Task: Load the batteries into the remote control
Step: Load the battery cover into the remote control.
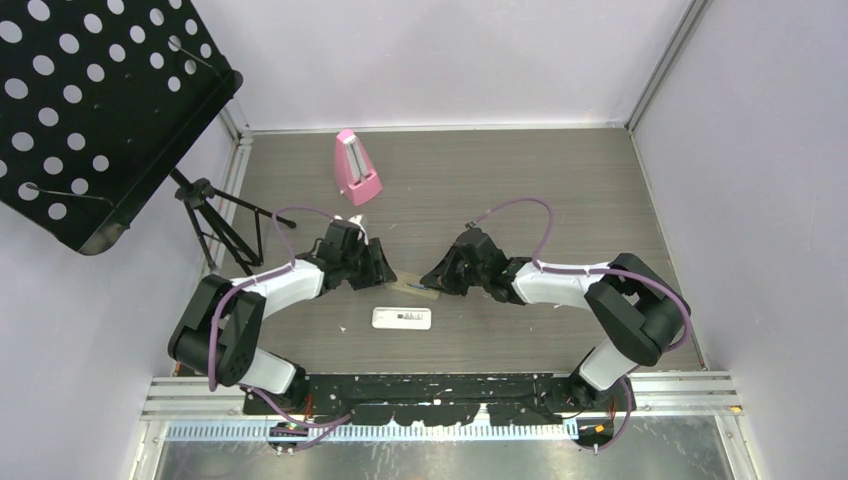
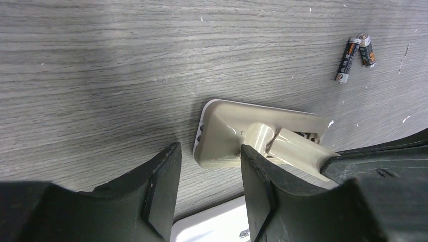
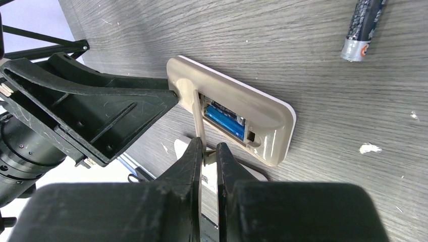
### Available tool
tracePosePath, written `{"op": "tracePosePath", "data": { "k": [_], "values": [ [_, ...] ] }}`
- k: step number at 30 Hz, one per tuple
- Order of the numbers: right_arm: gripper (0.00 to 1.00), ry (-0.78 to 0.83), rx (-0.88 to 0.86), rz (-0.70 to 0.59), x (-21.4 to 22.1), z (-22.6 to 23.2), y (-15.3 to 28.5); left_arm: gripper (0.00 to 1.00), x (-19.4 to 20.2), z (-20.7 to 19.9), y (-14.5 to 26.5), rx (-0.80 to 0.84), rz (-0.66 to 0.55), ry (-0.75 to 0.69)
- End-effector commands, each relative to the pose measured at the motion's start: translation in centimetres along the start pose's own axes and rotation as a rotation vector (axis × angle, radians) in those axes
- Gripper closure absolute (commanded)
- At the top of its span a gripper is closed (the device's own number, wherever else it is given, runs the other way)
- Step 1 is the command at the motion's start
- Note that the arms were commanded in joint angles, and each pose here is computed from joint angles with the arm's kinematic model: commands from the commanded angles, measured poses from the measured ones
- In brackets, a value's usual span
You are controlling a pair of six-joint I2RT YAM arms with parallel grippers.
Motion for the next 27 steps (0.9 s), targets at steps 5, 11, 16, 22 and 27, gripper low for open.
{"op": "tracePosePath", "data": {
  "k": [5, 11, 16, 22, 27],
  "values": [
    [0.99, 0.043, 0.020, 0.011, 0.2, -0.4, 0.6, 0.52, -1.2, -1.1, -0.1, 0.046, -0.030, -0.038],
    [0.99, 0.048, 0.032, -0.003, -0.2, -0.6, 1.0, 0.53, -1.1, -0.9, -0.2, 0.038, -0.025, -0.045],
    [0.99, 0.045, 0.027, 0.005, -0.5, -0.7, 0.8, 0.54, -1.1, -0.9, -0.3, 0.036, -0.019, -0.052],
    [0.99, 0.044, -0.011, 0.041, -0.4, -0.2, 0.2, 0.54, -1.1, -1.2, -0.3, 0.057, -0.009, -0.055],
    [0.99, 0.021, -0.021, 0.066, -0.1, -0.3, -0.4, 0.55, -1.0, -1.3, -0.2, 0.076, -0.002, -0.053]
  ]
}}
Point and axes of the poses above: each gripper's point midway between its finger pads, its own y axis back along the fingers, its own z axis along the line the jaws close on, x = y × z, the point moved 7 cm from there along y, back along the fingers, and after that the axes turned 9 degrees about y, right-handed, at the moved point
